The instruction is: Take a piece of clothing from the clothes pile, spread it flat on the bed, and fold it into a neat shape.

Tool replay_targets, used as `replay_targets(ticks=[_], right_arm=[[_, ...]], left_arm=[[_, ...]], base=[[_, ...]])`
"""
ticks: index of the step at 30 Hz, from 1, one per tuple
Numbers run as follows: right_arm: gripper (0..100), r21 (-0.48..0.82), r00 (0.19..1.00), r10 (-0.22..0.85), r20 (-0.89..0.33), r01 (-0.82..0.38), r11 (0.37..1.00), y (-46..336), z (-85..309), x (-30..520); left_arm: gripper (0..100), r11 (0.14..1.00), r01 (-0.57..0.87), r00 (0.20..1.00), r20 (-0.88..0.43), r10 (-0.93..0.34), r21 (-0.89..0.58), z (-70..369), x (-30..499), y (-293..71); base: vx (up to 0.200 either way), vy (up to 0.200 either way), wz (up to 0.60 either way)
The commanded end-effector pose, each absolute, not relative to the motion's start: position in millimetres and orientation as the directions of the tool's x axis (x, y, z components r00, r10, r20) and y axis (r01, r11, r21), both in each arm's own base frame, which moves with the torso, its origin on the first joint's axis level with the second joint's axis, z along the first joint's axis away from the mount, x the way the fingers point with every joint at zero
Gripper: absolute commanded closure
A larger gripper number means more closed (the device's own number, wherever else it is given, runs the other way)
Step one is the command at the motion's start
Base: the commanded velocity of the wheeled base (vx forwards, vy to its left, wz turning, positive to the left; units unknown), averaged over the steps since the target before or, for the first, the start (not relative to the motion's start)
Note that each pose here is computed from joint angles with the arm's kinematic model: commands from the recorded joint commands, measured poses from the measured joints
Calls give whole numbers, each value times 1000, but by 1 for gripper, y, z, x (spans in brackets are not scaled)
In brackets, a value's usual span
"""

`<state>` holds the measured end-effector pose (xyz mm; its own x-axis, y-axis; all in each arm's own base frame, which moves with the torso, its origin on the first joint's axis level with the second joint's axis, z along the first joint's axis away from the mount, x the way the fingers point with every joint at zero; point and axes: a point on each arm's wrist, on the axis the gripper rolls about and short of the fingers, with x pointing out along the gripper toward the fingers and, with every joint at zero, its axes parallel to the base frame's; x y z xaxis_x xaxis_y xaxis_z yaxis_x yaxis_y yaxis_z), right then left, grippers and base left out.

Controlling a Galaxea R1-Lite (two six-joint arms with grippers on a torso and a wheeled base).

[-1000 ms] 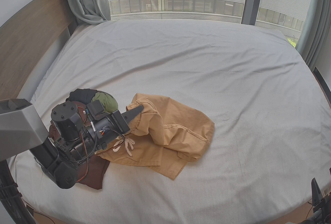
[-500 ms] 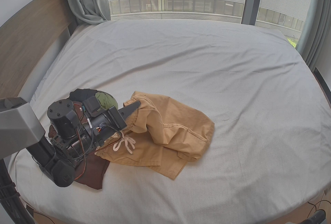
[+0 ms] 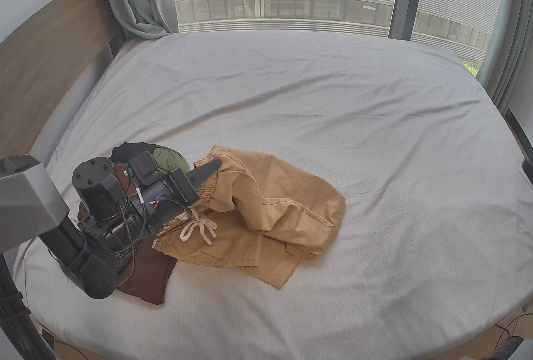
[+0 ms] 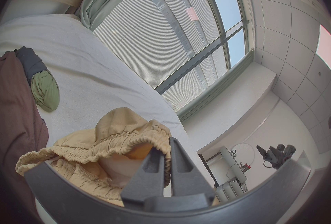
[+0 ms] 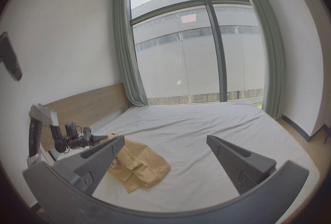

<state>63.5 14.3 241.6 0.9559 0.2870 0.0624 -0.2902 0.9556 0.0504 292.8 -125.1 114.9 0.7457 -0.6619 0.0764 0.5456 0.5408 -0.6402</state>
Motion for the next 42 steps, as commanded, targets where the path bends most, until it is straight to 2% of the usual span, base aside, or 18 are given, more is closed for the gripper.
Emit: replay_targets(ticks=[1,7,10,14,18,20,21,29,36,42], right_arm=[[0,144,931,366,12,-363,920,39,260,133],[0,239,910,413,-38,-393,888,57,252,164],[0,343,898,427,-102,-371,863,63,234,178],[0,410,872,470,-136,-382,828,73,218,192],[0,420,860,473,-190,-365,831,81,194,211],[0,420,860,473,-190,-365,831,81,194,211],[0,422,855,471,-217,-353,835,87,175,227],[0,464,842,476,-252,-327,823,97,132,255],[0,492,830,510,-228,-354,795,109,113,267],[0,503,809,517,-280,-335,797,116,94,271]], left_arm=[[100,543,544,749,79,-658,-640,116,293,-123],[100,546,541,754,81,-652,-639,116,294,-121],[100,545,543,753,82,-653,-639,117,294,-121],[100,545,544,754,85,-652,-638,118,294,-121],[100,545,546,756,94,-648,-636,120,294,-119],[100,545,546,756,94,-648,-636,120,294,-119],[100,549,542,761,94,-642,-636,120,295,-116],[100,554,540,766,98,-635,-634,121,298,-113],[100,554,540,767,99,-634,-634,122,297,-113],[100,556,535,769,93,-633,-635,120,299,-111]], base=[[0,0,0],[0,0,0],[0,0,0],[0,0,0],[0,0,0],[0,0,0],[0,0,0],[0,0,0],[0,0,0],[0,0,0]])
